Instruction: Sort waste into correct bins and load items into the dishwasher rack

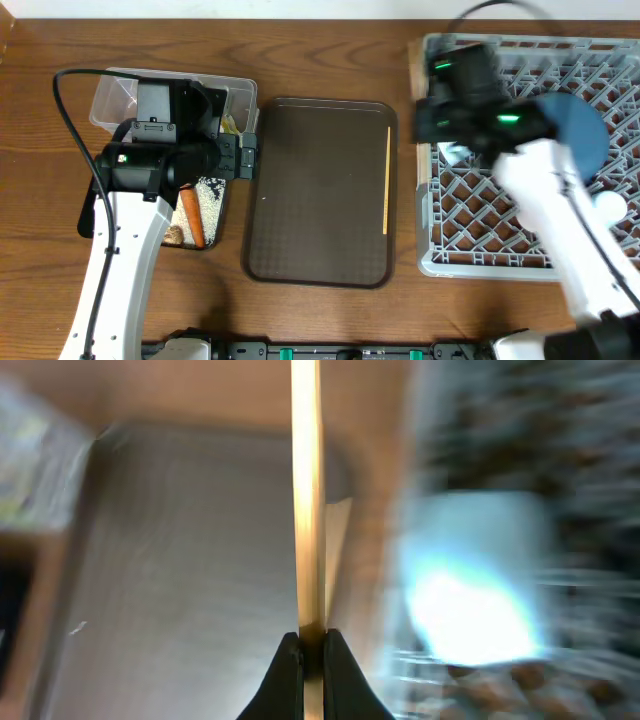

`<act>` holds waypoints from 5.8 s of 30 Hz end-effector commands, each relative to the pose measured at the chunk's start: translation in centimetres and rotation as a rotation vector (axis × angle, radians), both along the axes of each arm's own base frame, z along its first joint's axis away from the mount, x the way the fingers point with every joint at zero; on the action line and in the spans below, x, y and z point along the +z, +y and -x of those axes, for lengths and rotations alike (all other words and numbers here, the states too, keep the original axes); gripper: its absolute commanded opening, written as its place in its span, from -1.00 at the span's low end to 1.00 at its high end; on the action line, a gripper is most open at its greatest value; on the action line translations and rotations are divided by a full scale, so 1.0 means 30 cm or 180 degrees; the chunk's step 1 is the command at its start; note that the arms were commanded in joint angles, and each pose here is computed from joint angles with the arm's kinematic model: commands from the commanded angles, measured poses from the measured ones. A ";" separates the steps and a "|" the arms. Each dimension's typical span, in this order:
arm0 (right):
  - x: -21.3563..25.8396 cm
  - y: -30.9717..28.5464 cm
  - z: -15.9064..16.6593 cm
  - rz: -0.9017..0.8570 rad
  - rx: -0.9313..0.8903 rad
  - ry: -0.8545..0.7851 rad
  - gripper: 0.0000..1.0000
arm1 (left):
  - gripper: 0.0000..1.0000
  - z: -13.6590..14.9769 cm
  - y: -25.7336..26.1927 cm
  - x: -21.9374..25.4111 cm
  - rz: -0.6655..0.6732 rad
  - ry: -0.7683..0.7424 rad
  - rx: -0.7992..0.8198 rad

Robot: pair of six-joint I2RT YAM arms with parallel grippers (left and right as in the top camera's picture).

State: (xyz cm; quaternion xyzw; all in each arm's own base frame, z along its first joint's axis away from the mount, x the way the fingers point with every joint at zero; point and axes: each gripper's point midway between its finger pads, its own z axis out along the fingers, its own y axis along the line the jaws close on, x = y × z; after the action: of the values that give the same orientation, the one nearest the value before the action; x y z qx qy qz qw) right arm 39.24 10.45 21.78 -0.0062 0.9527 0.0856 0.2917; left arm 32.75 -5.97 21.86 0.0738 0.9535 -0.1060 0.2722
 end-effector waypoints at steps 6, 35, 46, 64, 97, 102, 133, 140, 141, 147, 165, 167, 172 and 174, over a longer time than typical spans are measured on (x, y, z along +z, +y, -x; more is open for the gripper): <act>-0.131 -0.454 -0.028 0.0540 -0.0568 0.0336 -0.98 | 0.96 0.000 -0.003 0.020 -0.0008 -0.0060 -0.0065; -0.196 0.235 0.051 0.0053 0.0355 0.0502 -0.14 | 0.96 0.000 -0.003 0.020 -0.0007 -0.0060 -0.0065; -0.561 0.349 0.098 0.0405 -0.0070 0.1193 -0.23 | 0.96 0.000 -0.003 0.019 -0.0007 -0.0058 -0.0065; -0.712 0.245 0.113 0.0878 -0.0413 0.1437 -0.24 | 0.95 0.000 -0.003 0.020 -0.0008 -0.0060 -0.0065; -0.649 0.332 0.089 0.0193 0.0663 0.1444 -0.98 | 0.96 0.000 -0.003 0.020 -0.0008 -0.0060 -0.0065; -0.422 0.265 0.016 0.0013 0.0553 0.0975 -0.98 | 0.96 0.000 -0.003 0.019 -0.0007 -0.0058 -0.0065; -0.262 -0.498 -0.108 0.0455 -0.0590 0.0539 0.01 | 0.96 0.000 -0.003 0.019 -0.0008 -0.0058 -0.0065; -0.020 -0.357 -0.068 -0.0099 -0.0217 0.0044 0.17 | 0.96 0.000 -0.003 0.020 -0.0007 -0.0060 -0.0065; 0.022 -0.331 -0.052 -0.0191 -0.0147 -0.0039 0.20 | 0.96 0.000 -0.003 0.019 -0.0007 -0.0058 -0.0065; 0.245 -0.113 0.103 -0.0772 0.0484 -0.0393 0.89 | 0.95 0.000 -0.003 0.019 -0.0008 -0.0058 -0.0065; 0.462 -0.018 0.441 -0.0473 0.0851 -0.0914 0.98 | 0.96 0.000 -0.003 0.019 -0.0008 -0.0058 -0.0065; 0.506 -0.025 0.479 -0.0361 0.0974 -0.1139 0.98 | 0.96 0.000 -0.003 0.019 -0.0007 -0.0058 -0.0065; 0.581 -0.080 0.564 0.0086 0.1079 -0.1633 0.98 | 0.95 0.000 -0.003 0.019 -0.0007 -0.0058 -0.0065; 0.589 -0.108 0.586 0.0281 0.1057 -0.1773 0.99 | 0.95 0.000 -0.003 0.020 -0.0008 -0.0060 -0.0065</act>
State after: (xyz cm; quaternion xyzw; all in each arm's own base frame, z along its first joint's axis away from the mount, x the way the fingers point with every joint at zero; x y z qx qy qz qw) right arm 21.96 8.52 39.60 -0.1727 0.8328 0.1465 0.5052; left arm 32.75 -5.97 21.85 0.0737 0.9536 -0.1058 0.2722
